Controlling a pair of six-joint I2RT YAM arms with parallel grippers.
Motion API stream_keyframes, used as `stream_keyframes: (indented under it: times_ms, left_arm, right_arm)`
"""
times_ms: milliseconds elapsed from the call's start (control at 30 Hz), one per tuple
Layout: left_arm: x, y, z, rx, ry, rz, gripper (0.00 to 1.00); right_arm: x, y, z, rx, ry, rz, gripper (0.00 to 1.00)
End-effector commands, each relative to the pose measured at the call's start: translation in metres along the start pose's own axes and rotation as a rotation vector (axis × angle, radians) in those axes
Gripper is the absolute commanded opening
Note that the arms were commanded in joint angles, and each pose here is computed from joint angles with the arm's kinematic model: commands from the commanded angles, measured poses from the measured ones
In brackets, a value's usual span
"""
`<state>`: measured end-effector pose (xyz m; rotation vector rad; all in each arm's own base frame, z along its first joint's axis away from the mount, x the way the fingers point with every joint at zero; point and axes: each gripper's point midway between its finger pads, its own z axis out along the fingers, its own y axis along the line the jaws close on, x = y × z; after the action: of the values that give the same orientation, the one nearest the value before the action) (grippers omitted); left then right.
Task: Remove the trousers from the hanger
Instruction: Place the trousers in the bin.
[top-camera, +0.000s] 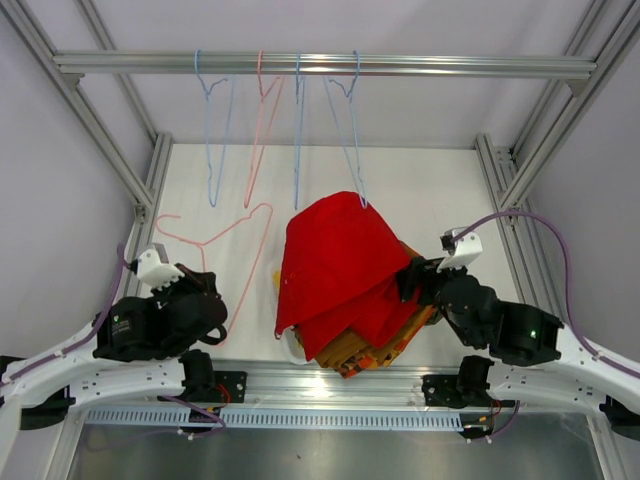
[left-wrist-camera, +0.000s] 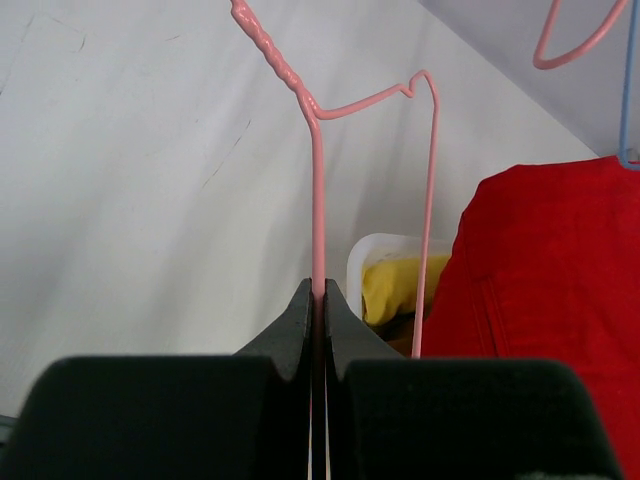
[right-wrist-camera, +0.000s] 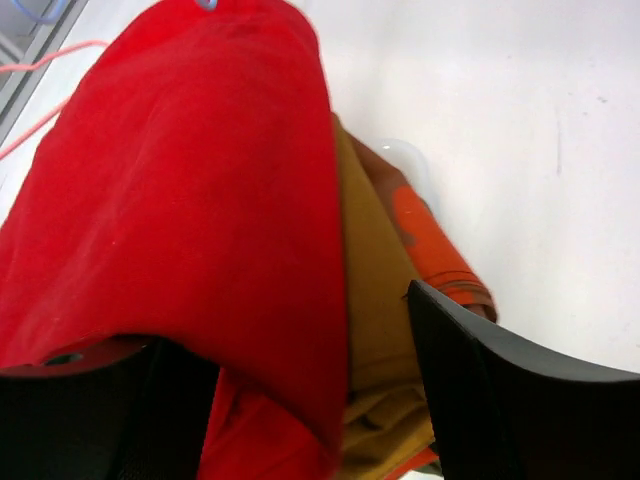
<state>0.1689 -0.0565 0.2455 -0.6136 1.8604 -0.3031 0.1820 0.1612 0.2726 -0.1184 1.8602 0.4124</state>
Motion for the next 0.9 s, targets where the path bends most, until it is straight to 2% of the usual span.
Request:
stream_keyframes:
  times_ms: [0, 233, 400, 467, 500, 533, 600, 633, 667, 700, 767, 867]
  left_arm:
    - [-0.003, 0.027, 0.0, -0.061, -0.012, 0.153, 0.01]
    - [0.002, 0.022, 0.001, -0.056, 0.001, 0.177, 0.01]
    - [0.003, 0.02, 0.002, -0.054, -0.001, 0.176, 0.01]
    - [0.003, 0.02, 0.002, -0.052, 0.001, 0.171, 0.01]
    - [0.003, 0.02, 0.002, -0.05, 0.002, 0.164, 0.01]
    - [0.004, 0.02, 0.002, -0.049, 0.002, 0.16, 0.01]
    - [0.004, 0.021, 0.002, -0.046, 0.003, 0.159, 0.01]
    - [0.004, 0.02, 0.002, -0.04, 0.004, 0.166, 0.01]
    - [0.004, 0.019, 0.002, -0.04, 0.004, 0.169, 0.01]
    - [0.004, 0.019, 0.002, -0.039, 0.007, 0.171, 0.01]
    - [0.006, 0.018, 0.002, -0.037, 0.013, 0.177, 0.01]
    - [0.007, 0.015, 0.001, -0.028, 0.026, 0.189, 0.01]
  right_arm:
    - [-0.028, -0.019, -0.016, 0.073, -0.058, 0.072, 0.75]
    - [-0.087, 0.04, -0.056, -0.347, -0.169, 0.111, 0.77]
    - [-0.102, 0.096, -0.069, -0.587, -0.161, 0.062, 0.77]
    - [-0.102, 0.124, -0.064, -0.656, -0.148, 0.043, 0.72]
    - [-0.105, 0.135, -0.064, -0.684, -0.147, 0.043, 0.67]
    - [-0.1, 0.151, -0.052, -0.683, -0.128, 0.034, 0.53]
    - [-0.096, 0.164, -0.038, -0.667, -0.111, 0.018, 0.39]
    - [-0.097, 0.17, -0.03, -0.65, -0.113, 0.019, 0.24]
    - [-0.08, 0.18, -0.013, -0.626, -0.068, -0.011, 0.2]
    - [-0.073, 0.184, -0.006, -0.613, -0.051, -0.016, 0.09]
    - [-0.049, 0.188, 0.013, -0.57, -0.01, -0.016, 0.01]
    - [0.003, 0.172, 0.043, -0.47, 0.057, -0.002, 0.0]
